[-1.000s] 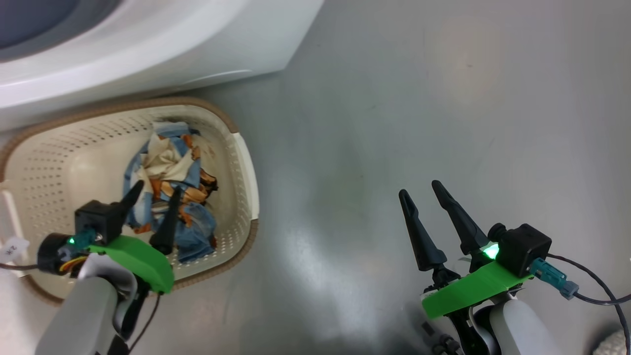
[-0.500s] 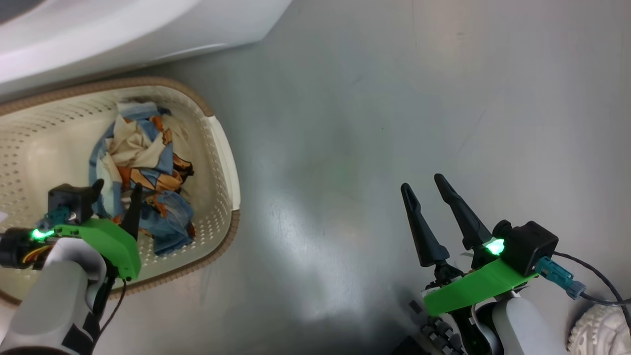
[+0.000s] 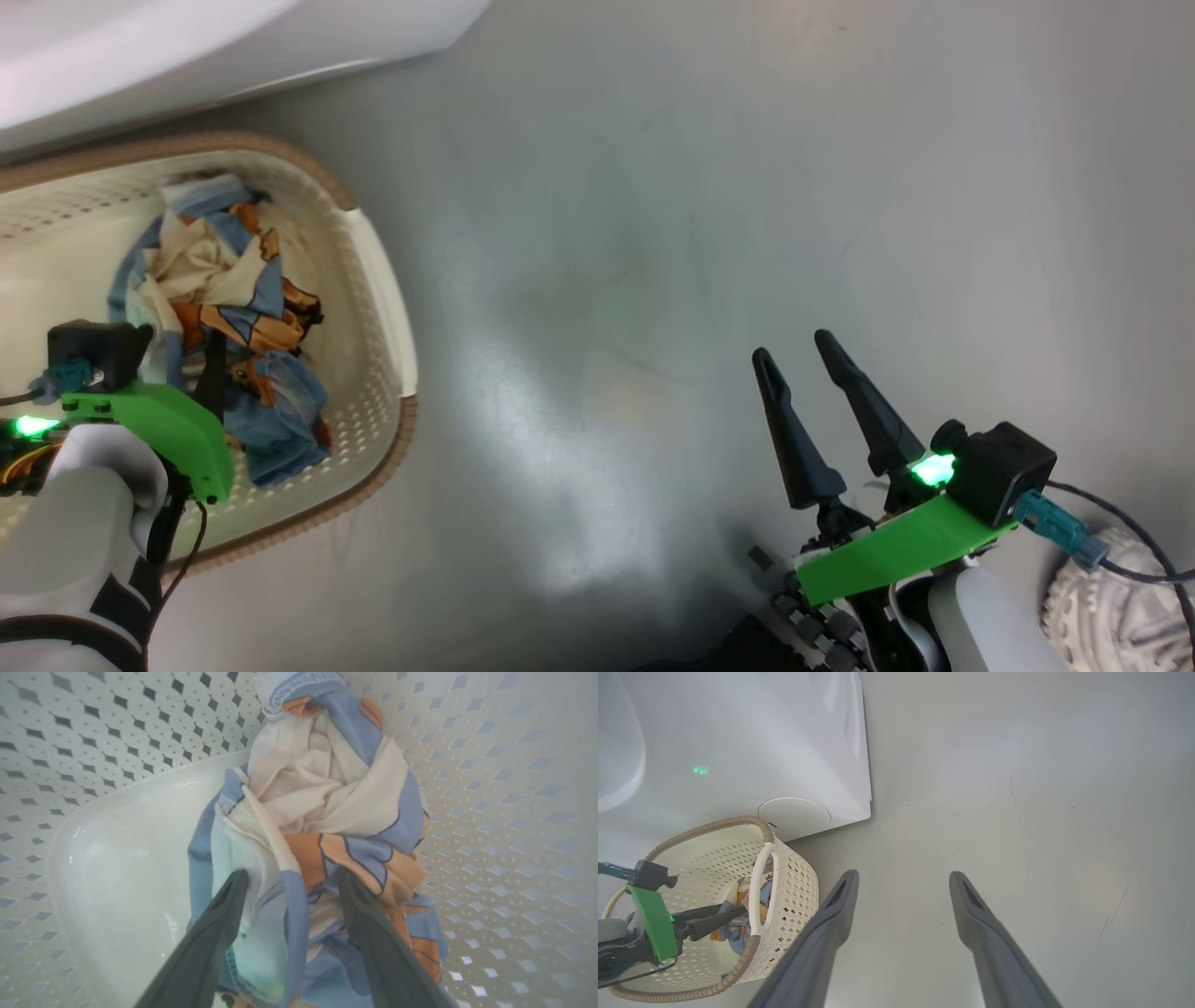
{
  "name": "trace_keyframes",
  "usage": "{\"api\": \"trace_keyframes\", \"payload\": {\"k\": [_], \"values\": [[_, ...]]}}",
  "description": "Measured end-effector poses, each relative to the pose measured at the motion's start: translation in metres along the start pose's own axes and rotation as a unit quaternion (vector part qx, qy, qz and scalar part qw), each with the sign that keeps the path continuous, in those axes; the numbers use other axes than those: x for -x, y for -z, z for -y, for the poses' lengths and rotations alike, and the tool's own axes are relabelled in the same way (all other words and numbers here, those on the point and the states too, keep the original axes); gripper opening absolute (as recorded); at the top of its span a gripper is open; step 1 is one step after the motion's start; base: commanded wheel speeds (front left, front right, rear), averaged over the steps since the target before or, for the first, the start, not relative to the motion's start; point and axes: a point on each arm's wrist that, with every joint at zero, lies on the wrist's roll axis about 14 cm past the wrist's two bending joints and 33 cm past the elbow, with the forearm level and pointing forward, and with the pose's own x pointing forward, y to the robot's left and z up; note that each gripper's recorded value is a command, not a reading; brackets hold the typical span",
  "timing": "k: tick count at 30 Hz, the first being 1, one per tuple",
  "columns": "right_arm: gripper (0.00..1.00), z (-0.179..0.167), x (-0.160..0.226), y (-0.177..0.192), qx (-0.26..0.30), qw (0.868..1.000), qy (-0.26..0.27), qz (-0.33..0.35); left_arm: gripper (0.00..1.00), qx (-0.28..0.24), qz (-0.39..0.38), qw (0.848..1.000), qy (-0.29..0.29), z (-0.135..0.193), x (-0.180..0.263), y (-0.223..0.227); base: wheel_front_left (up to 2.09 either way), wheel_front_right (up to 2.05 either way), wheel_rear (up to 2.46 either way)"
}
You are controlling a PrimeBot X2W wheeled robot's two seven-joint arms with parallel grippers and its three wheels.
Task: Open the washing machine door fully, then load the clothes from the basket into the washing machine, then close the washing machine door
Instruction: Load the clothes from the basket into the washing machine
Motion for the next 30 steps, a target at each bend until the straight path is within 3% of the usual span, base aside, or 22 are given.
{"api": "trace_keyframes", "payload": {"k": [15,18,19,30], "values": [[1.00,0.016,0.014,0.002,-0.007,0.999,0.031,-0.006,0.99,0.003,-0.020,0.999,0.037,0.027,-0.026,0.008,0.00,0.00,0.00],[1.00,0.018,0.017,0.003,-0.008,0.999,0.036,-0.008,0.11,0.014,-0.023,0.998,0.050,0.037,-0.028,0.007,0.00,0.00,0.00],[1.00,0.018,0.018,0.003,-0.009,0.999,0.037,-0.009,0.00,0.017,-0.020,0.998,0.054,0.040,-0.029,0.004,0.00,0.00,0.00],[1.00,0.014,0.016,-0.002,-0.012,0.999,0.030,0.001,0.00,0.039,-0.004,0.997,0.061,0.036,-0.020,-0.010,0.00,0.00,0.00]]}}
